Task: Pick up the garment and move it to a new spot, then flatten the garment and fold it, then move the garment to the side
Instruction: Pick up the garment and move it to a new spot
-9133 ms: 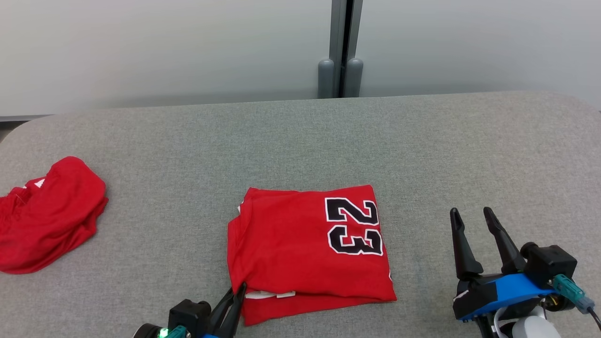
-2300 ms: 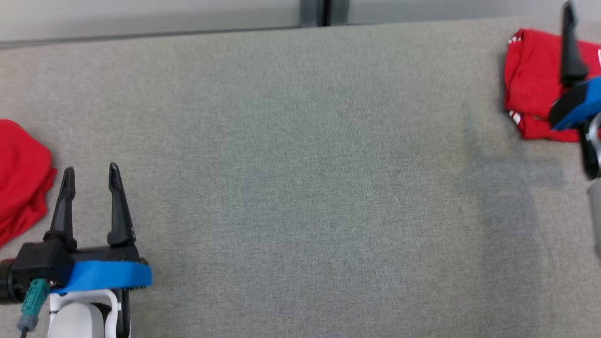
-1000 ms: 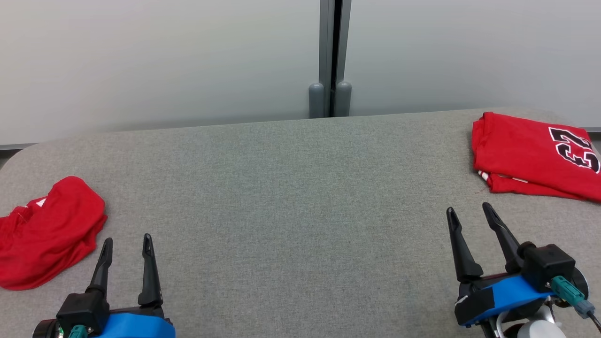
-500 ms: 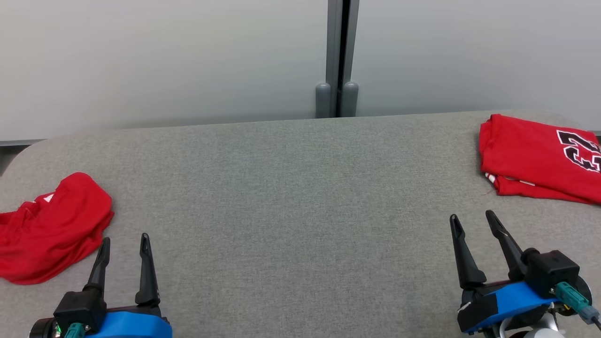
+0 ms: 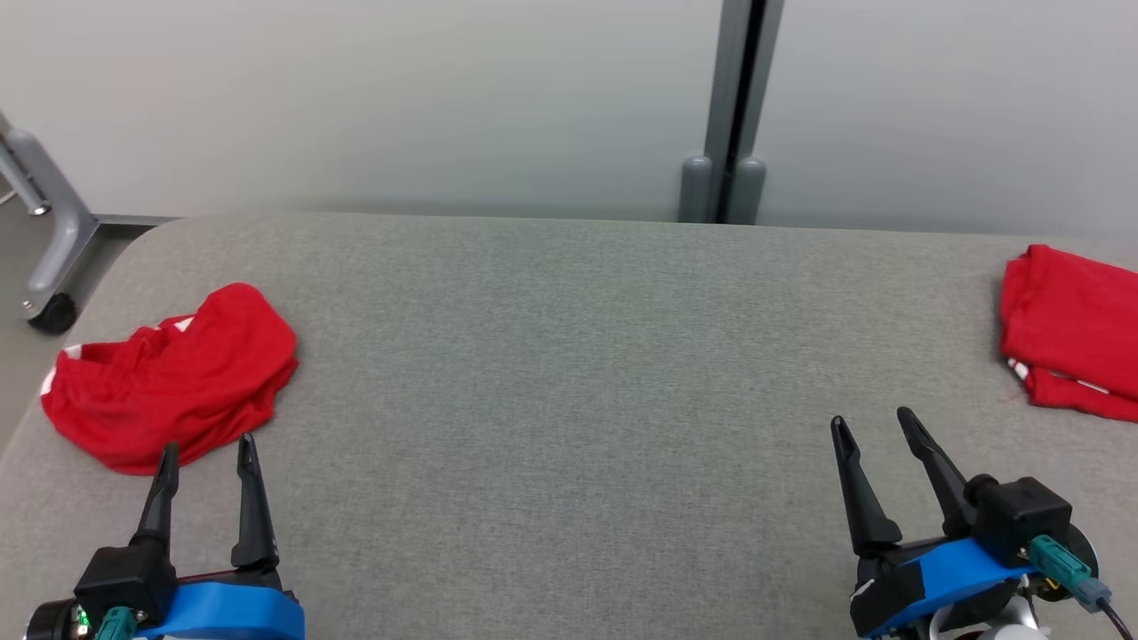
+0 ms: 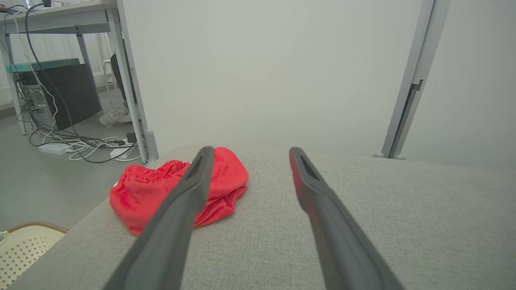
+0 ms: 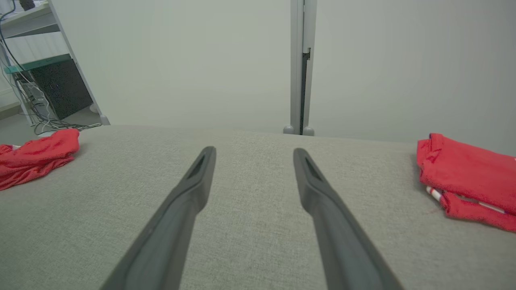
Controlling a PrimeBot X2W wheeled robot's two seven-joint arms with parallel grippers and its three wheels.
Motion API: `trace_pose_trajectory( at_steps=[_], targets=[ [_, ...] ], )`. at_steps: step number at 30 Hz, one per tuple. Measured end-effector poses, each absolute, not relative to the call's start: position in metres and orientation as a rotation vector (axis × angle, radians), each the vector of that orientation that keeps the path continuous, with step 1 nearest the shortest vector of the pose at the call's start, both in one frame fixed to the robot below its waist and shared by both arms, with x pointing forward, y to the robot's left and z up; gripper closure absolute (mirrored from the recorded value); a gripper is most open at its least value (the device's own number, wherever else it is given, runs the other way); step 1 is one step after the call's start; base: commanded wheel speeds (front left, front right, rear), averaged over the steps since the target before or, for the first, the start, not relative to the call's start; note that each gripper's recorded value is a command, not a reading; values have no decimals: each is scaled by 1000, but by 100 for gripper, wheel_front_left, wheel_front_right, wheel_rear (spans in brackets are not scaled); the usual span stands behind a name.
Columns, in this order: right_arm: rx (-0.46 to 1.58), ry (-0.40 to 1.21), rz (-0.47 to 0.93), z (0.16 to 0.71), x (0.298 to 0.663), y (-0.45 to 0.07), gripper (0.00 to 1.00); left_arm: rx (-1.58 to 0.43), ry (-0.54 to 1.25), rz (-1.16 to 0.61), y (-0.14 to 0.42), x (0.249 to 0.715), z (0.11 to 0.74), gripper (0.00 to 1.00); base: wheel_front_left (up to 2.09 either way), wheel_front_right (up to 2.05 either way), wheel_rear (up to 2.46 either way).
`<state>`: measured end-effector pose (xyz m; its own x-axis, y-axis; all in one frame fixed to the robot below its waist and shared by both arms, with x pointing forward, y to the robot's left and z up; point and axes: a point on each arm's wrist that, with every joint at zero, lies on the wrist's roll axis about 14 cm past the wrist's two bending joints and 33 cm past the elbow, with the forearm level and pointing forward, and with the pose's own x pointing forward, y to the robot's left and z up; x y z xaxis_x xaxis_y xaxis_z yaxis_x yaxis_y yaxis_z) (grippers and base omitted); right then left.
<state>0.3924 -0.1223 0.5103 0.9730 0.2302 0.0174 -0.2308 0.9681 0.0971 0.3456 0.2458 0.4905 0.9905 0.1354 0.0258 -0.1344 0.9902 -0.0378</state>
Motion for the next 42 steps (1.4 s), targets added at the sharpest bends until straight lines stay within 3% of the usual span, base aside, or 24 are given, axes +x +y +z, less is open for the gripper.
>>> trace_pose_trajectory(
  at_steps=[16, 25, 32, 42],
  targets=[
    [109, 33, 495, 498, 418, -25, 0, 5, -35, 428, 333, 280, 498, 0, 0, 0, 0],
    [117, 57, 552, 490, 420, -4, 0, 12, -20, 501, 349, 262, 496, 0, 0, 0, 0],
    [101, 64, 515, 486, 427, -17, 0, 21, -59, 471, 352, 288, 510, 0, 0, 0, 0],
    [49, 78, 384, 474, 454, -63, 0, 100, -123, 384, 373, 385, 547, 0, 0, 0, 0]
  ],
)
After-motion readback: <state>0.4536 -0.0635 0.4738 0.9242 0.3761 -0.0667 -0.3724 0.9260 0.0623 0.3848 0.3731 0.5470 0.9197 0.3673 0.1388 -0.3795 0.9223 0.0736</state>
